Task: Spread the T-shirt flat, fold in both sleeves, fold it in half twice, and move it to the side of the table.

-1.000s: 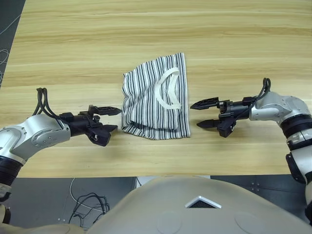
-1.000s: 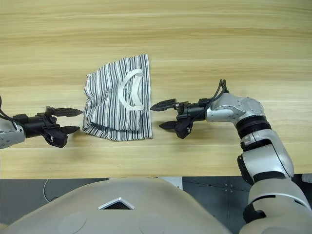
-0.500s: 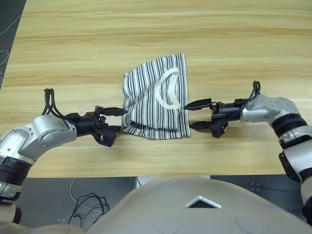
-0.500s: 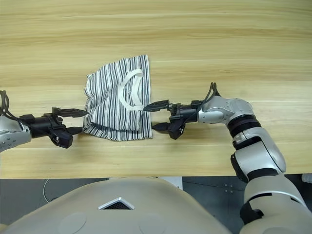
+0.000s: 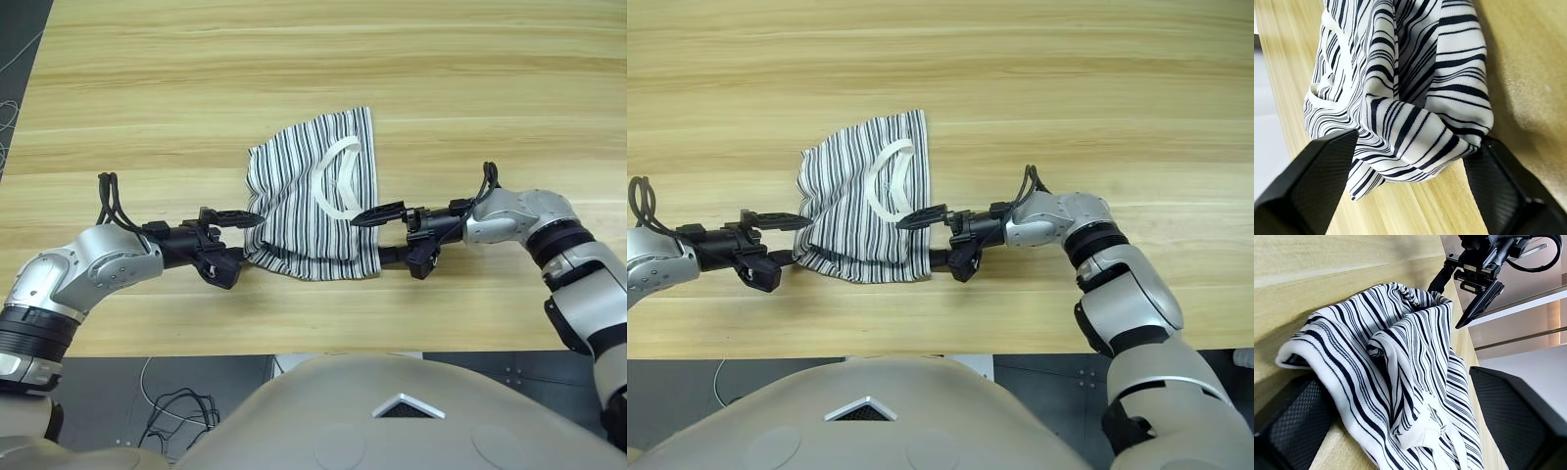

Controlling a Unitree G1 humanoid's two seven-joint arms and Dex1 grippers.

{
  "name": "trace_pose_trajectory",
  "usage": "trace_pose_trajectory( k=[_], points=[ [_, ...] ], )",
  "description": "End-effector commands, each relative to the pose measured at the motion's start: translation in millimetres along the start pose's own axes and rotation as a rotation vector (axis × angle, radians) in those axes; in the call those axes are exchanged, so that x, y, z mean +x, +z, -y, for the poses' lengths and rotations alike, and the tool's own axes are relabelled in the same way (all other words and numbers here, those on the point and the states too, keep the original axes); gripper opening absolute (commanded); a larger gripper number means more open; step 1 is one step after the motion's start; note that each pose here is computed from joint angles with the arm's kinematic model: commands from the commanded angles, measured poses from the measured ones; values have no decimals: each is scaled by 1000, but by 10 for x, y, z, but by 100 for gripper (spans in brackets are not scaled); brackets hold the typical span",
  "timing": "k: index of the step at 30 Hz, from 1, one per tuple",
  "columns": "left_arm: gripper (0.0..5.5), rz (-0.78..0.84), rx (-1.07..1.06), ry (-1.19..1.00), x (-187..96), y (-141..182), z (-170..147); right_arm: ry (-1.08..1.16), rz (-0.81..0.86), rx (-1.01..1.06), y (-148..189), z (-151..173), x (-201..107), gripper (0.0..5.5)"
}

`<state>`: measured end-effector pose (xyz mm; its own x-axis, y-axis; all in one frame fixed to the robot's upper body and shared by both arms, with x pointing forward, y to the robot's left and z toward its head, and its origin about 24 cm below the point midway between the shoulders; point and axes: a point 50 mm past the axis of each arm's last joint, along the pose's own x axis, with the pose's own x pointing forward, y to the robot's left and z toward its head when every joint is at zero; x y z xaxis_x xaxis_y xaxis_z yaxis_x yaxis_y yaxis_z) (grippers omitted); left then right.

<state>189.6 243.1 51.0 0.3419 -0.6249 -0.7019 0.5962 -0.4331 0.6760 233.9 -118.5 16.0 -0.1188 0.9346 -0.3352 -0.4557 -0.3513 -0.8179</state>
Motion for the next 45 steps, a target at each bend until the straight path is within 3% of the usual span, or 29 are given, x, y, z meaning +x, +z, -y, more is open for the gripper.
trace_pose_trajectory(
  k=[1,20,32,36,40,45],
  points=[
    [320,-28,-12,-68,2,-48,98,171,-20,46,-18,-226,17,403],
    [10,59,-32,-39,83,57,98,174,18,16,0,-174,65,19],
    [10,60,-25,-33,38,52,-2,171,23,25,-7,-122,46,12],
    [10,56,-229,-49,-90,113,-201,107,7,89,-28,52,-5,12],
    [10,166,-462,-145,-289,286,-438,81,-7,243,20,264,-69,12],
    [10,187,-509,-253,-486,301,-584,83,90,501,188,499,-135,12]
  ],
)
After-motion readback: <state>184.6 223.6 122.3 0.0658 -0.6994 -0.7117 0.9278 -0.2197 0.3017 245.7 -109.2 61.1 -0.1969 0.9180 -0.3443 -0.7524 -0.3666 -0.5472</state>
